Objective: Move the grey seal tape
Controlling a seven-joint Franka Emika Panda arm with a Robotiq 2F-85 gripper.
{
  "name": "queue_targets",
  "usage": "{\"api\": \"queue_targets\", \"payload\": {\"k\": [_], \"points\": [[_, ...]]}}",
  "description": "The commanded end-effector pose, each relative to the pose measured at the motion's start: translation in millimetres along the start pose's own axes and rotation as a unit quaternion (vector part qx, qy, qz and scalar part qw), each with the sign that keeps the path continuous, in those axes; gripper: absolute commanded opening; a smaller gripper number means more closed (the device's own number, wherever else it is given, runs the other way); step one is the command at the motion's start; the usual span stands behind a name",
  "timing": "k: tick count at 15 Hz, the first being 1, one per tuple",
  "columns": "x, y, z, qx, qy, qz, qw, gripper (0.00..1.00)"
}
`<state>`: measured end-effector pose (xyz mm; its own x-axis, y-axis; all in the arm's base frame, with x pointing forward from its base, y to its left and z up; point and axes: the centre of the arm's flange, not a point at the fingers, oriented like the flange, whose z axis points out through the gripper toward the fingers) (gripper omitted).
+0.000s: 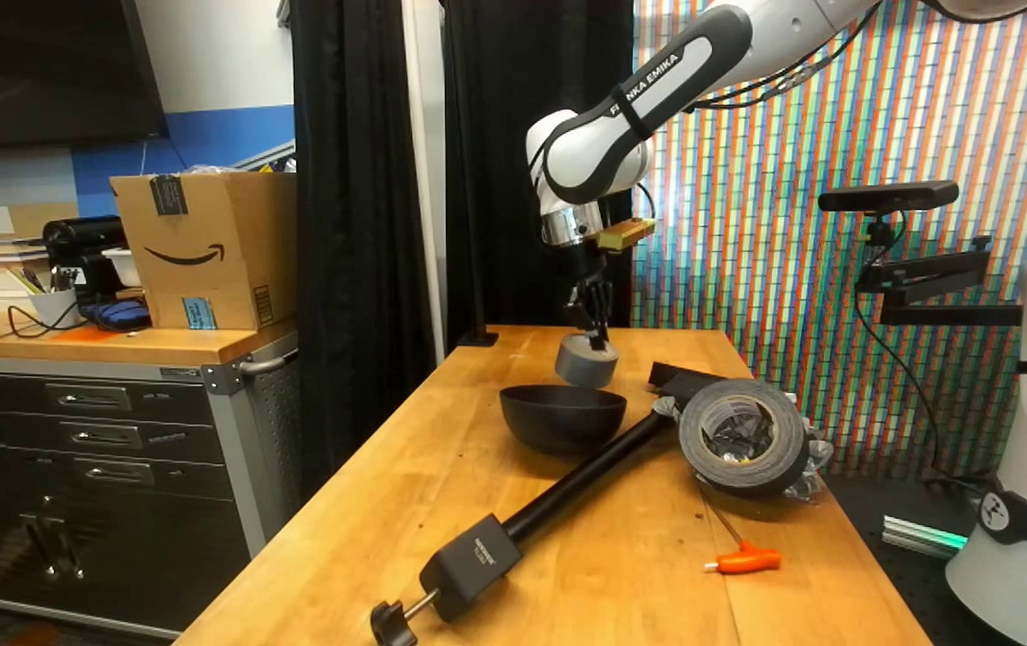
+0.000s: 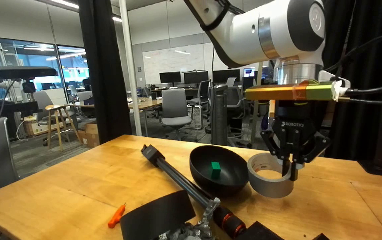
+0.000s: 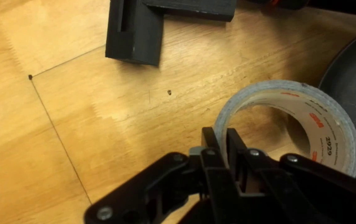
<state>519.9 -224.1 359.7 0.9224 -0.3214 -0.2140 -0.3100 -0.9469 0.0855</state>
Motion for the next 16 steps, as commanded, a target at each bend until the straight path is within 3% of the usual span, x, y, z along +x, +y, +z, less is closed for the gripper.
{"api": "queue_targets", "payload": {"k": [1, 9, 16], "points": [[15.6, 14.8, 15.3, 0.002, 0.008, 0.013, 0.9999, 0.03], [17.6, 17.9, 34.1, -0.014, -0.003, 0.009, 0.9999, 0.03], [-7.8, 41.7, 56.8, -0.03, -0.036, 0.003, 0.9989, 0.03]]}}
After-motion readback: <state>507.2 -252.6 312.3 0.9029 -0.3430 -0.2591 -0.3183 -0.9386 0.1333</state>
